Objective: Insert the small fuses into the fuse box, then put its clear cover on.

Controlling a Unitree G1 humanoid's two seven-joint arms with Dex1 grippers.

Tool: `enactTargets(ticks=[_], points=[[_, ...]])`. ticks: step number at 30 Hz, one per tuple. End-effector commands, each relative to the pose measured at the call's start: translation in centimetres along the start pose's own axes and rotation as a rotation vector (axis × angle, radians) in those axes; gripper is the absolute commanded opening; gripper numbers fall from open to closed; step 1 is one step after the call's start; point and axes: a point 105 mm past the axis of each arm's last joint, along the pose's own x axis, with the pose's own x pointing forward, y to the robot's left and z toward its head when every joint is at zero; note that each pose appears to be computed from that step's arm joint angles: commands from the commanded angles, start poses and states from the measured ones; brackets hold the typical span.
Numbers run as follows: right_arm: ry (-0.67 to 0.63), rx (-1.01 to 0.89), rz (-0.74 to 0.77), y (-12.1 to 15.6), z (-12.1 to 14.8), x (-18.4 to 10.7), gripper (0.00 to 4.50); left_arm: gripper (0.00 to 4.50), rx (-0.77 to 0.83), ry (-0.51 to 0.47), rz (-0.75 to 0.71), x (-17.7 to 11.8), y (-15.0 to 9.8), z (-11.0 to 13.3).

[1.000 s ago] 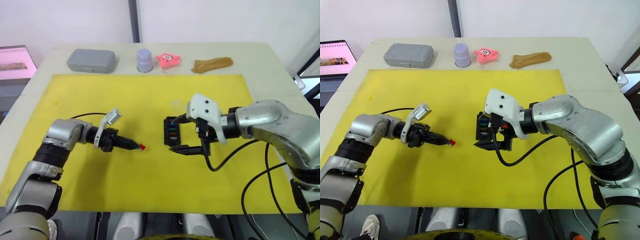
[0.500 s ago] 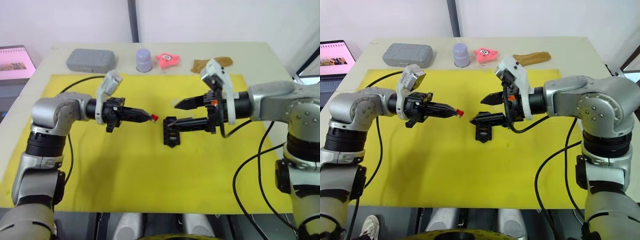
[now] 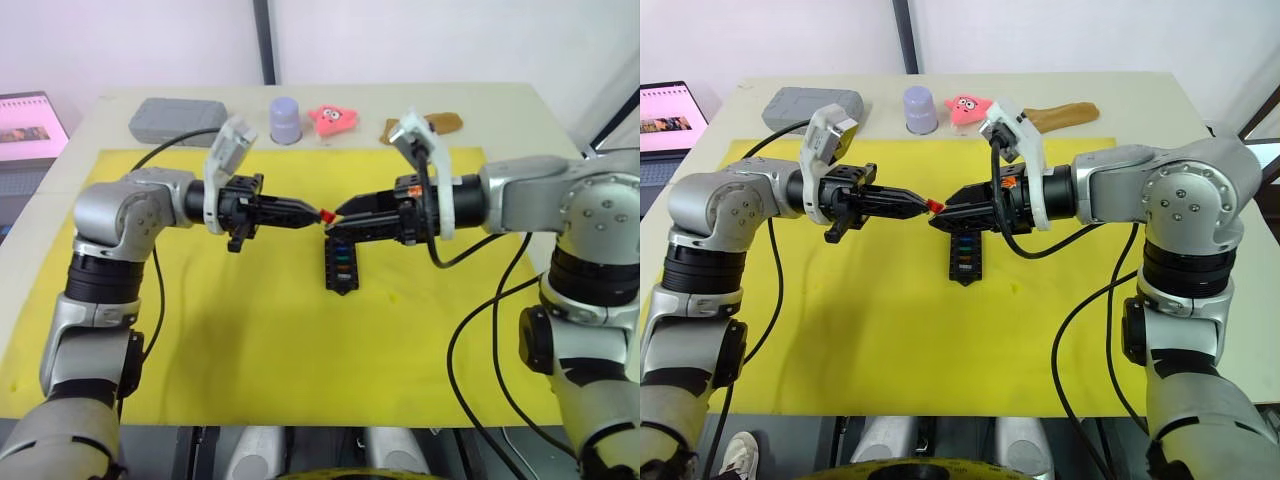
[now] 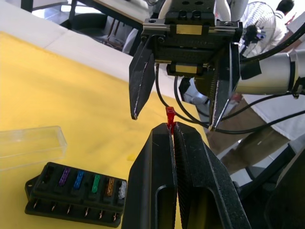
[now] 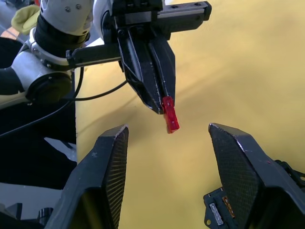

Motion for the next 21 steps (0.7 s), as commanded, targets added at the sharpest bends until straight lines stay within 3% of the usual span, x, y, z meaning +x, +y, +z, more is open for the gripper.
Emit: enactTargets(ticks=[1,6,9,13,21], points=[[-0.038,-0.036,0.022,0.81,1.17,-0.39,2.79,0.0,0.058,-0.024,-0.017,0.01,-0.51,1.33],[-0.041,-0.037,0.027,0.9,1.32,-0.36,2.79,0.0,0.057,-0.023,-0.013,-0.03,-0.44,1.23],[-0.034,-0.039,0.026,0.93,1.2,-0.31,1.99,0.0,0.056,-0.024,-0.011,-0.1,-0.41,1.16],[-0.028,-0.039,0.026,0.93,1.07,-0.21,0.02,0.0,0.056,-0.026,-0.008,-0.2,-0.35,1.14],[-0.026,-0.046,0.025,0.94,1.23,-0.18,0.02,0.0,0.07,-0.005,0.032,-0.54,0.18,0.84]])
